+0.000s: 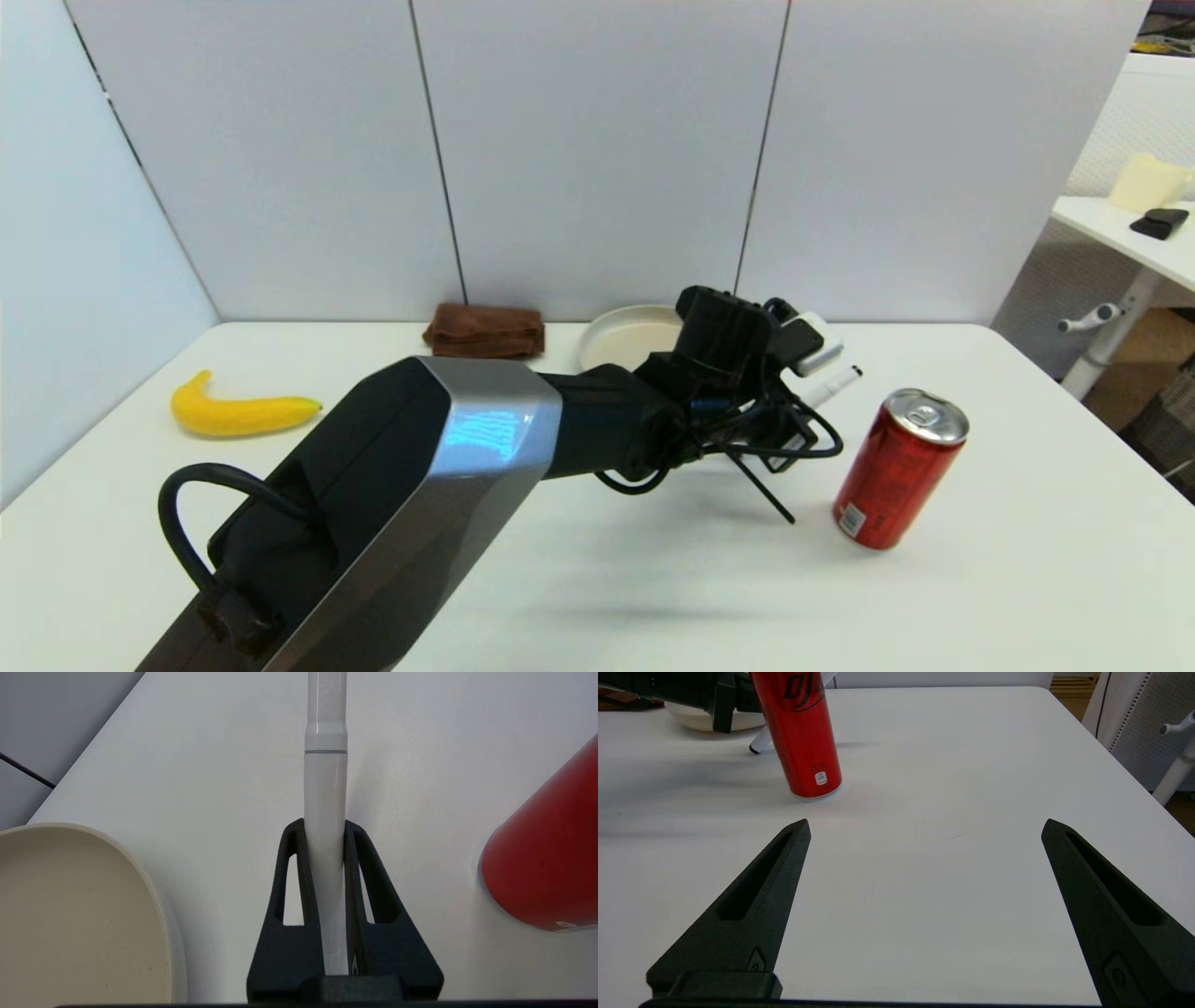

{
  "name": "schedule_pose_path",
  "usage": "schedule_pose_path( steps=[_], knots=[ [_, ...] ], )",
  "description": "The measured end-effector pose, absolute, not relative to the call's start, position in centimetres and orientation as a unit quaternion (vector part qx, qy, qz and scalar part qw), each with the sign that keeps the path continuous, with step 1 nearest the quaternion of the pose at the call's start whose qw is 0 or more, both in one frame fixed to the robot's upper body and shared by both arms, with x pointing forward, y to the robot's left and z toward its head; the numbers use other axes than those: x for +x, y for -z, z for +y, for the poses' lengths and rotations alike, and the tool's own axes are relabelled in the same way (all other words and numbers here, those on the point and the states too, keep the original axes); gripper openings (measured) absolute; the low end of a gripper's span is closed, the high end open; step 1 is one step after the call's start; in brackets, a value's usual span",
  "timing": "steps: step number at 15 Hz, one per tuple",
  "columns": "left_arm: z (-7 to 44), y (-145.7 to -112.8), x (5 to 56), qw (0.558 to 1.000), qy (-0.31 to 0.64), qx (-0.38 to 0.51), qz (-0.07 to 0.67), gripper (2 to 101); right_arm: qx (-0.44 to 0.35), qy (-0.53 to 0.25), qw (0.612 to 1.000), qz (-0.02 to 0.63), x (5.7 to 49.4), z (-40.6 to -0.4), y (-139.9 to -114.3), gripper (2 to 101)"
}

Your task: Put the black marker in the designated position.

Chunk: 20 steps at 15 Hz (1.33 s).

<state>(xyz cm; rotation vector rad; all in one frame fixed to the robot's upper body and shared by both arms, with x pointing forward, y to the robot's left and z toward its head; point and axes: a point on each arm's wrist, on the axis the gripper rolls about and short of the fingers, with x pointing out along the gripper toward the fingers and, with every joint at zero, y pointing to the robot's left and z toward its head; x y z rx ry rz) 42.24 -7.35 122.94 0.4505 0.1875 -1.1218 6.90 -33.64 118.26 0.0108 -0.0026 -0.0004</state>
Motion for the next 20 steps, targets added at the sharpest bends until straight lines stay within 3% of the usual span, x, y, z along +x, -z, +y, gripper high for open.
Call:
schedule_pose_path(
  steps=[8,14,20],
  knots=[
    [-7.4,-122.8,42.3,0.818,0.528,0.212,0.089,11.3,0.005,0.0,1.0,-0.001,6.9,-33.6,-118.3,98.0],
    [-7.4,-122.7,42.2,0.817,0.528,0.213,0.089,54.8,0.005,0.0,1.0,-0.001,6.9,-33.6,-118.3,98.0],
    [-6.5,-124.0,42.6,0.821,0.522,0.215,0.087,78.0,0.005,0.0,1.0,-0.001,6.9,-33.6,-118.3,98.0]
  ],
)
